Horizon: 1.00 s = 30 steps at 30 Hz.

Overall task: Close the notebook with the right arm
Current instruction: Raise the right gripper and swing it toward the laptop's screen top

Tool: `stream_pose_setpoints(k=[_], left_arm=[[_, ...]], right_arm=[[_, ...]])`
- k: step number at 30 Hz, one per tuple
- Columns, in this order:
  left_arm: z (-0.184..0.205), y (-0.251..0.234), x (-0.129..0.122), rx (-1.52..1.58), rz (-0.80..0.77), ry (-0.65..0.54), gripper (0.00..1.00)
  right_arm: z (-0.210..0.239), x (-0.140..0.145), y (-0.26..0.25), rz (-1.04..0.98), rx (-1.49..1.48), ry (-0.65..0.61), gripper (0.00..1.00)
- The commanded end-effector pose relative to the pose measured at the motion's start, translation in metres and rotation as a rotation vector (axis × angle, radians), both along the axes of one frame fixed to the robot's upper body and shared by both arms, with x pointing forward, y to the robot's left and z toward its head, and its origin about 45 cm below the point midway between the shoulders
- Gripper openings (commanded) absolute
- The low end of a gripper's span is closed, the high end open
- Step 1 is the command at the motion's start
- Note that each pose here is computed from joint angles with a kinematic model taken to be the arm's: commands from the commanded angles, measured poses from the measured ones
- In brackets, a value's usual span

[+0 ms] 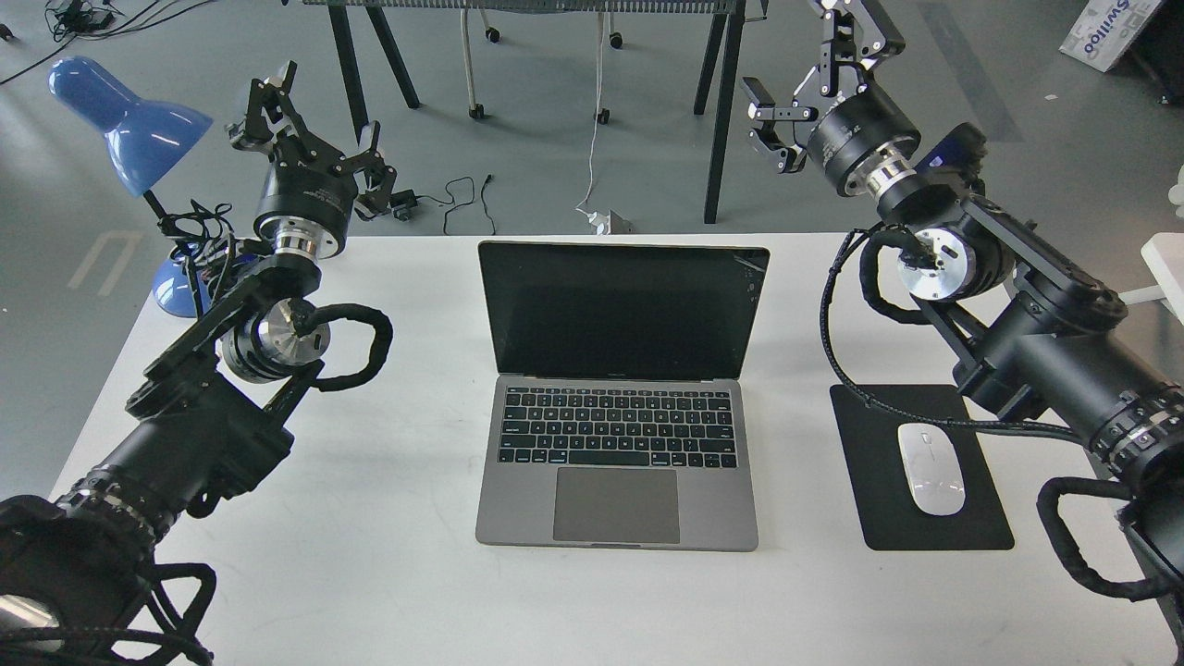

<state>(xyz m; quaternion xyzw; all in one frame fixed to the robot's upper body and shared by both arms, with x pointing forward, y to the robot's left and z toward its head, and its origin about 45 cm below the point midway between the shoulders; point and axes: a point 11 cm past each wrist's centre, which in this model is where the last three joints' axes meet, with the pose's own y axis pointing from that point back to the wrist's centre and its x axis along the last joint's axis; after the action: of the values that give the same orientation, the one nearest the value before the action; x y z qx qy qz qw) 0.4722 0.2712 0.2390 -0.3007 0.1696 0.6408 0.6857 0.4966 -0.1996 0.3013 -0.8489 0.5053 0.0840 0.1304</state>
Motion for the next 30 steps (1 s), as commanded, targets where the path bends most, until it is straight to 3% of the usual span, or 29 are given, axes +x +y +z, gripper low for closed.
stream_pose_setpoints(k=[1, 16, 30], left_arm=[[0.0, 0.0, 0.0, -0.001, 0.0, 0.0, 1.0], [0.0, 0.0, 0.0, 0.0, 0.0, 0.0, 1.0], [0.0, 0.0, 0.0, -0.002, 0.001, 0.0, 1.0]], right_arm=[[0.002, 0.003, 0.012, 0.038, -0.172, -0.037, 1.0], [-0.042, -0.008, 0.028, 0.151, -0.555, -0.043, 1.0], [-0.046, -0.015, 0.016, 0.272, -0.725, -0.042, 1.0]])
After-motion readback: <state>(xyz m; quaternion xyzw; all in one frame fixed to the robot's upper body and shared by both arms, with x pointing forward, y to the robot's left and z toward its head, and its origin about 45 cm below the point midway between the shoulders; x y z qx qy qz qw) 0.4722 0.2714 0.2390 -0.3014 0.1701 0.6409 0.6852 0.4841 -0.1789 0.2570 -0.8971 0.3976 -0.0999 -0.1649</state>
